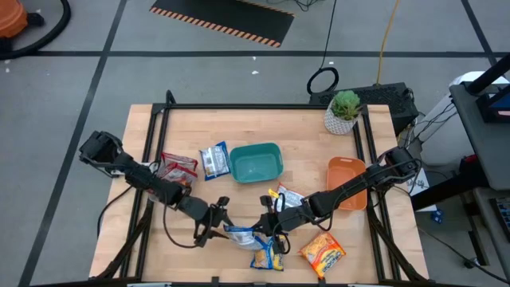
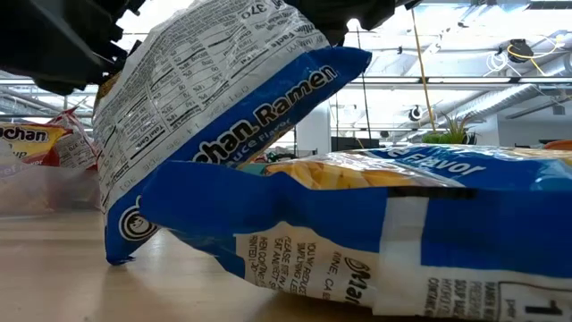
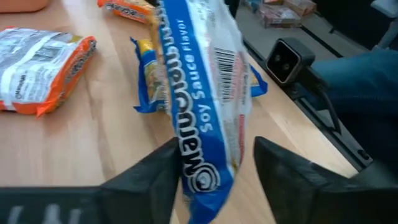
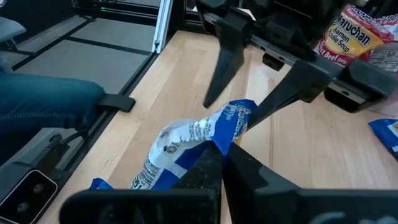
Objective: Sort Maruchan noodles
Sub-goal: Put the middle blue noodle pack into the orange bin
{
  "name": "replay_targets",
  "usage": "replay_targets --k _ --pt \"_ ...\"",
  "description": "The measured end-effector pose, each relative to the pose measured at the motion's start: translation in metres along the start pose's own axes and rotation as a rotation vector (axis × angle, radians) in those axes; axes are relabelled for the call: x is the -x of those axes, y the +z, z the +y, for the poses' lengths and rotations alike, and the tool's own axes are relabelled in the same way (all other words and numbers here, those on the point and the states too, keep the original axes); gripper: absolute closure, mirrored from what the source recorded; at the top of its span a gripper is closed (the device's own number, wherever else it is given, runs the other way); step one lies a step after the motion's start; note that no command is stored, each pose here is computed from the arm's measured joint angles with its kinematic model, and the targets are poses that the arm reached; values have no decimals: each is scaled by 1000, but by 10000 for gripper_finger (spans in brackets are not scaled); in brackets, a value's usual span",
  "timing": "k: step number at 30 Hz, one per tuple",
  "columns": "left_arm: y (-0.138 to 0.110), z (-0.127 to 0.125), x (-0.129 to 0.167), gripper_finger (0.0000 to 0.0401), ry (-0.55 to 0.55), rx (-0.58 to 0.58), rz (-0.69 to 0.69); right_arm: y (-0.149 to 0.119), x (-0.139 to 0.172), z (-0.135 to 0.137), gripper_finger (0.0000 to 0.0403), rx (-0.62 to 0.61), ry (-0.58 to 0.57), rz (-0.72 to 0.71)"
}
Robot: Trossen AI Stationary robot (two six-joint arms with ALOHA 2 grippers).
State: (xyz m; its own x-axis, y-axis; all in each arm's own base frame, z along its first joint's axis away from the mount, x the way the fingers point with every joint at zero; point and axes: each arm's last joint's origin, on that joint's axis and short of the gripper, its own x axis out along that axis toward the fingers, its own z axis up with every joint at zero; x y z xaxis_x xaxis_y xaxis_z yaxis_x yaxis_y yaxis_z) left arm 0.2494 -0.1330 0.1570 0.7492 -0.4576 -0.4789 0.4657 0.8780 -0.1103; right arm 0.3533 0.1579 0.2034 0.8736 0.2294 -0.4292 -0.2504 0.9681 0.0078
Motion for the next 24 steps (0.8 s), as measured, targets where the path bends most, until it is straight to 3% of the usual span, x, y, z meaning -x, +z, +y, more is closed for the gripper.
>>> replay_targets --k 5,10,17,24 --pt "0 6 0 270 19 29 -1 0 0 0 403 0 -1 -1" --pt "1 7 0 315 24 35 -2 0 0 0 403 -2 -1 -3" --pt "1 7 1 322 23 43 -3 1 1 0 391 -102 -2 -2" --pt "9 5 10 322 23 59 -27 13 17 -3 326 -259 -106 -28"
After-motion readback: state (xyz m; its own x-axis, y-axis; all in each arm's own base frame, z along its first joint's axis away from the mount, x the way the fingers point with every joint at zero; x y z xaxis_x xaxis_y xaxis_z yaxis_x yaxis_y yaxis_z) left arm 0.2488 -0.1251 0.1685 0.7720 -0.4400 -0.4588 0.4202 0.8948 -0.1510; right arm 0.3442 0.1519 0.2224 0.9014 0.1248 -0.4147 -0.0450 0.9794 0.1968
